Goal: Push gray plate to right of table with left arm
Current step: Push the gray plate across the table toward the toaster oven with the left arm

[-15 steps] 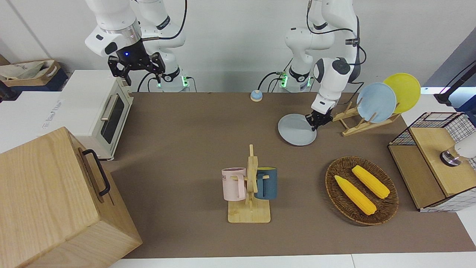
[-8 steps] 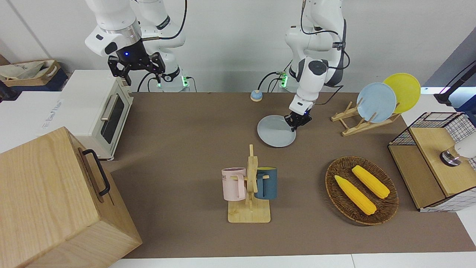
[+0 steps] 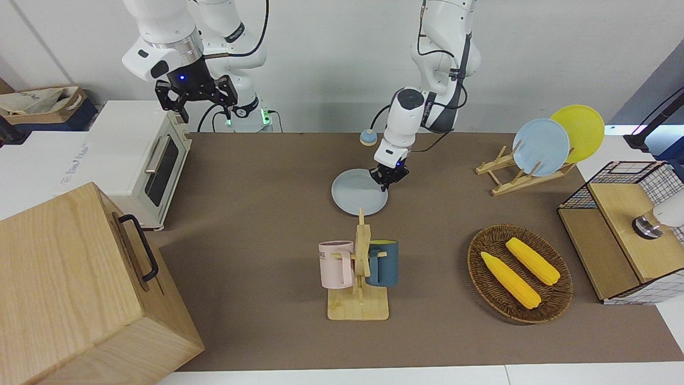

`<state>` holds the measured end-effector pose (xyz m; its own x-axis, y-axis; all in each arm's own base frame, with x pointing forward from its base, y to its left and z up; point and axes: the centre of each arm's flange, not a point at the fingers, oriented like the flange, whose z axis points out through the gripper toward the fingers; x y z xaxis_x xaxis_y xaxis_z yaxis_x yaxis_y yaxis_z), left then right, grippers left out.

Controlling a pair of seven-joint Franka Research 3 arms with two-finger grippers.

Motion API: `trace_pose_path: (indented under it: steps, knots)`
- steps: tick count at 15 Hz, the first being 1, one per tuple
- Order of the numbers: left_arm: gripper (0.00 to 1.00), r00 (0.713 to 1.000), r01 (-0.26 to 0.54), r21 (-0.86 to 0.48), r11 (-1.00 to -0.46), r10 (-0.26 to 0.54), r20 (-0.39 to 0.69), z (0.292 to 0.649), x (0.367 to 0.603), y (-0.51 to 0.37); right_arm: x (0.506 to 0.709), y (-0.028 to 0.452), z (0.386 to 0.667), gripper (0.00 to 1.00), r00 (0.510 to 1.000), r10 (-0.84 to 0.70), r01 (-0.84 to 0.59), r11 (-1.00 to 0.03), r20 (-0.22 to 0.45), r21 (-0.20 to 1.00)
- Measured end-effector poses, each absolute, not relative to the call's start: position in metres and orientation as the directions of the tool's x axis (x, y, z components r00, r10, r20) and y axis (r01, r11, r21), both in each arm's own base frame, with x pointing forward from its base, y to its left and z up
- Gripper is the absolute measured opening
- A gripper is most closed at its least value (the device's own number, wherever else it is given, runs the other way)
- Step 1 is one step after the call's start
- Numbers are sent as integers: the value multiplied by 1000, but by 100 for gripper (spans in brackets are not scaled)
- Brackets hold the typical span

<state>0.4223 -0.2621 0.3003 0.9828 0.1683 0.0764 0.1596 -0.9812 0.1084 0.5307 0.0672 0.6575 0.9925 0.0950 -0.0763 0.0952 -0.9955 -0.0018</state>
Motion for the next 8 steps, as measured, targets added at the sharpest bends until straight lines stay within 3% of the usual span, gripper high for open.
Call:
trace_pose_path:
  steps: [8]
  knots:
    - [4,977,199,140,-970,208,52,301,418,-362,531,67,657,99,993,95,95,-995,-76,-2]
